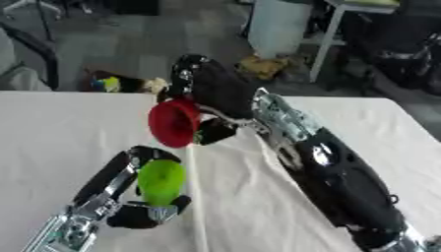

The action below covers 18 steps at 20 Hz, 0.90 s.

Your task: Pour the contents of one cup into another cup.

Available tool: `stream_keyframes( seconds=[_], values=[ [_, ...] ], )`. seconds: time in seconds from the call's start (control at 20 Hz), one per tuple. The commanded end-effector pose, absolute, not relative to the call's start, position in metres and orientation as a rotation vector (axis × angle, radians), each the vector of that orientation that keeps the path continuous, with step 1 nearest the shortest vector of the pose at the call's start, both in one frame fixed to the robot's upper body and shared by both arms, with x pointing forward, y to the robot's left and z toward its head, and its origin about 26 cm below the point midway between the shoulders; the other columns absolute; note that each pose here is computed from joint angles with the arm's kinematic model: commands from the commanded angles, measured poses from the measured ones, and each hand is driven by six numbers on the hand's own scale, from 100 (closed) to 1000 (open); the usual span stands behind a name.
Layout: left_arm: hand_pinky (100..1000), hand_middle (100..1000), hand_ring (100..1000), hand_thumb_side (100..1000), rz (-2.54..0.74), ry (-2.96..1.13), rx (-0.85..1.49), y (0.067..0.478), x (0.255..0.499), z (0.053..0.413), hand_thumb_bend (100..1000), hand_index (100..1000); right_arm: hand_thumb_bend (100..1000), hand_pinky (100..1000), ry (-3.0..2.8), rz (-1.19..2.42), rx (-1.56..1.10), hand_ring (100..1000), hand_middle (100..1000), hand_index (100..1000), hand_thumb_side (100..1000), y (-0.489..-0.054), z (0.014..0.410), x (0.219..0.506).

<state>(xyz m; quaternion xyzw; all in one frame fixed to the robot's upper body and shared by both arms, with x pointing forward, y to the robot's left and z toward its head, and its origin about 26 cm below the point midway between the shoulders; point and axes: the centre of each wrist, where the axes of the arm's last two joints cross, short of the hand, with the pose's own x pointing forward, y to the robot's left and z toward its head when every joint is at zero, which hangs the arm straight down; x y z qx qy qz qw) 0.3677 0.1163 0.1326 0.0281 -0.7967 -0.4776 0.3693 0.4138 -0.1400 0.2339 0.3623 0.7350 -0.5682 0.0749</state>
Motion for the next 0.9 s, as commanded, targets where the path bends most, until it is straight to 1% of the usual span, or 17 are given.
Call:
stream_keyframes(
  seconds=[0.05, 0.45, 0.65, 0.8, 0.85, 0.9],
  values=[
    [457, 335, 179, 234, -1.206, -2.088, 0.073, 0.115, 0.368, 0.145, 100, 722, 100, 702, 2.140, -1.644, 1.140, 575, 225, 693, 332, -0.144, 0.249, 0.410],
    [456, 332, 178, 232, -1.216, -2.091, 0.080, 0.115, 0.370, 0.147, 100, 722, 100, 707, 2.082, -1.593, 1.153, 563, 257, 710, 344, -0.141, 0.254, 0.405],
    [456, 331, 178, 231, -1.218, -2.092, 0.079, 0.114, 0.370, 0.147, 100, 722, 100, 713, 2.051, -1.572, 1.158, 555, 306, 723, 350, -0.139, 0.257, 0.401],
    [455, 331, 178, 232, -1.218, -2.093, 0.078, 0.114, 0.370, 0.148, 100, 722, 100, 717, 2.025, -1.554, 1.163, 548, 382, 733, 364, -0.138, 0.259, 0.399],
    [455, 331, 178, 231, -1.218, -2.093, 0.078, 0.114, 0.370, 0.148, 100, 722, 100, 717, 2.016, -1.550, 1.165, 548, 387, 734, 355, -0.138, 0.260, 0.399],
    [456, 331, 178, 231, -1.219, -2.093, 0.078, 0.114, 0.370, 0.148, 100, 722, 100, 718, 2.007, -1.547, 1.166, 546, 428, 738, 356, -0.138, 0.260, 0.398]
  ],
)
